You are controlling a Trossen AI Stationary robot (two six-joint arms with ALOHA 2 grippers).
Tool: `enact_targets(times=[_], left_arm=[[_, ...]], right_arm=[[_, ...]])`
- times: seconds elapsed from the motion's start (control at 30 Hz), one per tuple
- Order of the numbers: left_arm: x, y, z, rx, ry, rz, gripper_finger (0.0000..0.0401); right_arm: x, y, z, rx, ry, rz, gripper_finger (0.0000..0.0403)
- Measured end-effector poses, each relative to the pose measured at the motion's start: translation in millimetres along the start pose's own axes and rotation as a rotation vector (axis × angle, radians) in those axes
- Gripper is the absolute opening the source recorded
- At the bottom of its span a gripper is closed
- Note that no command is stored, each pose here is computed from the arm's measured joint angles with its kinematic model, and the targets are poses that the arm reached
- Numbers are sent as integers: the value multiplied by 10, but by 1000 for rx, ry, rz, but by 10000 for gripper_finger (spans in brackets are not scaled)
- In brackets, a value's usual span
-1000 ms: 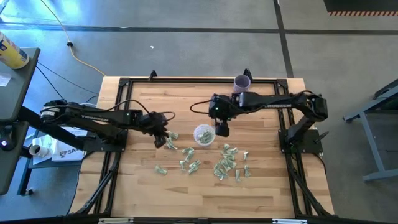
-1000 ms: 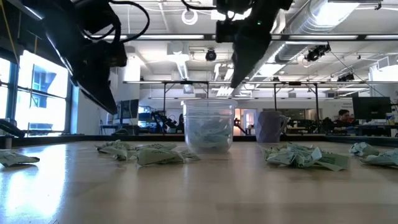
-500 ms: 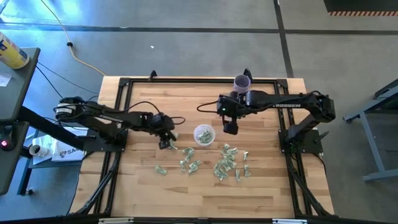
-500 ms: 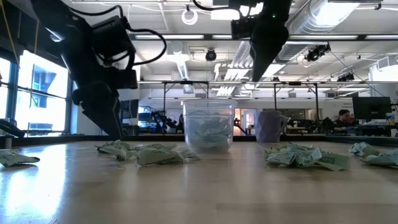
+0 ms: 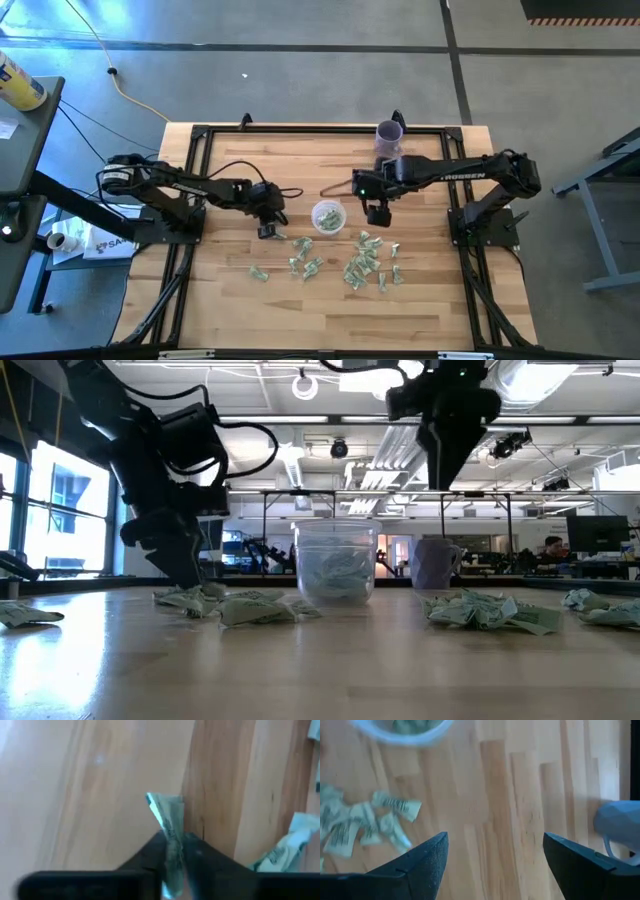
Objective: Pick and place Stevia / Truvia into bins
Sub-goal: Put the green stevia packet into the transparent bin
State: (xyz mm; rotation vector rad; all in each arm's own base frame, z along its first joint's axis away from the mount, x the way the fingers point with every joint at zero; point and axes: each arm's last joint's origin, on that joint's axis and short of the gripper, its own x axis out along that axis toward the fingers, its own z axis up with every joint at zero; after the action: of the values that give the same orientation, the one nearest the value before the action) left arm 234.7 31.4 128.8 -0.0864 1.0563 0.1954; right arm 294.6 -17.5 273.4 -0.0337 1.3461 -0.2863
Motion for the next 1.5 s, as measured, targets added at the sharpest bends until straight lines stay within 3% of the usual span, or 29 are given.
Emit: enact_targets(times=[0.1,0.2,0.33,0.5,0.63,0.77,0.97,1.2,1.5], left_arm=[[-24,2,63,-5,-8,10,29],[-92,-7,219,-53,-34,10,29],[-305,-22,557,-103,-57,7,48],[-677,-67,1095,-28,-243,1,27],[-726,-90,1397,-3,-311,-50,27],[-470,-181,1494,0,-228,-133,31],[-123,-337,1574,-44,-169,-167,42],[33,-369,1574,-56,-132,-207,79],[-35,-358,1552,-123,-103,-206,98]], right_arm=[[-93,89,-74,-20,-10,-42,315],[-175,144,-240,6,-44,-87,315],[-191,166,-624,166,-56,-83,315],[-108,215,-1079,366,-81,-26,314],[5,292,-1242,408,-104,48,314],[108,368,-1307,390,-101,62,314],[163,428,-1351,383,-98,76,314],[154,452,-1351,356,-116,71,314],[151,469,-1320,290,-139,96,314]])
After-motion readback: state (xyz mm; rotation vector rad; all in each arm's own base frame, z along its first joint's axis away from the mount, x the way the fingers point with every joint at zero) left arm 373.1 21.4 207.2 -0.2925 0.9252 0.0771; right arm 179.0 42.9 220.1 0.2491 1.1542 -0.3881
